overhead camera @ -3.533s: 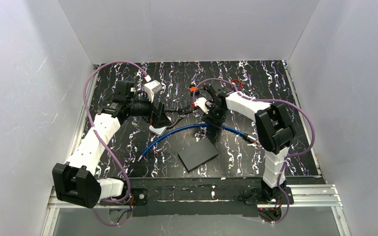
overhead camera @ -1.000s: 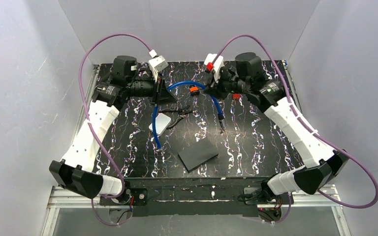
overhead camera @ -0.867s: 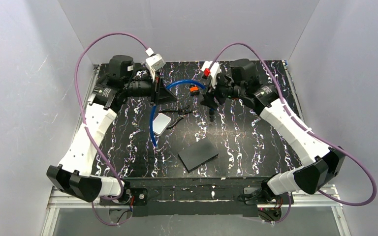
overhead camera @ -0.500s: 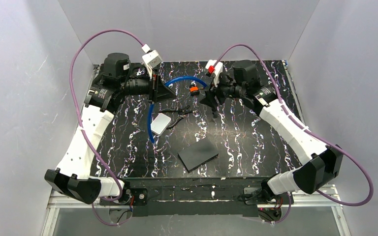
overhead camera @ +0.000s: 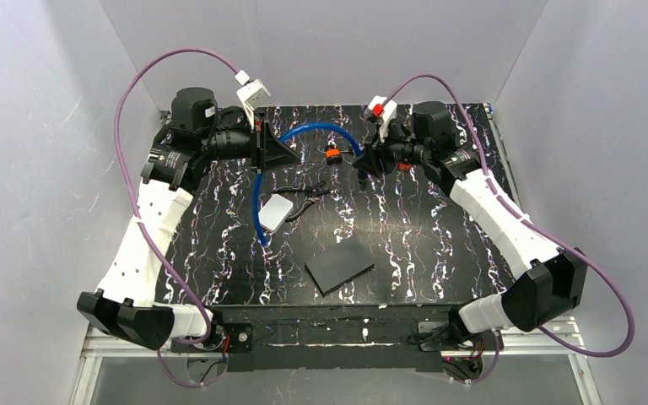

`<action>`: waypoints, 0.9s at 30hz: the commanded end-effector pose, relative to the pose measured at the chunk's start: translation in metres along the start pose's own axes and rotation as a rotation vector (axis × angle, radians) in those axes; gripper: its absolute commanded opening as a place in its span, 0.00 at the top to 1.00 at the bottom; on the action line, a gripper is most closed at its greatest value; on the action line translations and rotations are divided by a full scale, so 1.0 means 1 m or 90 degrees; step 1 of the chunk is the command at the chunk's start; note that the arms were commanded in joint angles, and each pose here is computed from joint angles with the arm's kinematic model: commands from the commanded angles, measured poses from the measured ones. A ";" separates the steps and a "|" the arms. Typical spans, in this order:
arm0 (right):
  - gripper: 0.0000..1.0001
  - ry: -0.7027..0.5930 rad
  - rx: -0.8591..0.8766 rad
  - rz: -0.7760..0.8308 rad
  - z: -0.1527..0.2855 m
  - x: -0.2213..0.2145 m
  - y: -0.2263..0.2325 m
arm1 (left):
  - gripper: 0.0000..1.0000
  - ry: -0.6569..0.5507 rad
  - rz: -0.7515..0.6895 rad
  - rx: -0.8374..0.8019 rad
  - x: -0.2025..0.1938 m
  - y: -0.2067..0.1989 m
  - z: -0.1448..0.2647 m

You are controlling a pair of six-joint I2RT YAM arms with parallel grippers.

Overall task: Lock with the key
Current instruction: Lock the lock.

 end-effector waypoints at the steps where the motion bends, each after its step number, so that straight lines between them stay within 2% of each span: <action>1: 0.57 -0.057 0.000 0.021 0.009 0.025 0.004 | 1.00 -0.049 -0.050 -0.026 0.027 -0.022 0.012; 10: 0.68 -0.063 -0.008 0.018 0.006 0.025 -0.001 | 1.00 -0.055 -0.040 -0.033 0.027 -0.023 0.012; 11: 0.71 -0.063 -0.011 0.017 0.005 0.025 -0.003 | 1.00 -0.055 -0.038 -0.035 0.027 -0.024 0.012; 15: 0.99 -0.079 -0.025 0.009 0.008 0.033 -0.009 | 1.00 -0.051 -0.027 -0.028 0.023 -0.021 0.010; 19: 0.99 -0.137 -0.036 -0.031 0.020 0.061 -0.019 | 0.99 -0.033 -0.008 -0.001 0.005 -0.009 0.005; 25: 0.99 -0.211 -0.036 -0.087 0.038 0.102 -0.026 | 0.84 -0.006 -0.014 0.020 -0.019 0.003 0.001; 27: 0.99 -0.225 -0.026 -0.102 0.041 0.110 -0.026 | 0.76 0.001 -0.021 0.022 -0.024 0.004 0.002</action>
Point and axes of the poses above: each gripper's point midway between its finger pads, its own z axis back along the fingers, its own y axis along the line the jaws close on, x = y × z, the point moved 1 cm from there along z, back along the fingers, and after that the axes turned 10 degrees about -z, right-handed, at the moved point
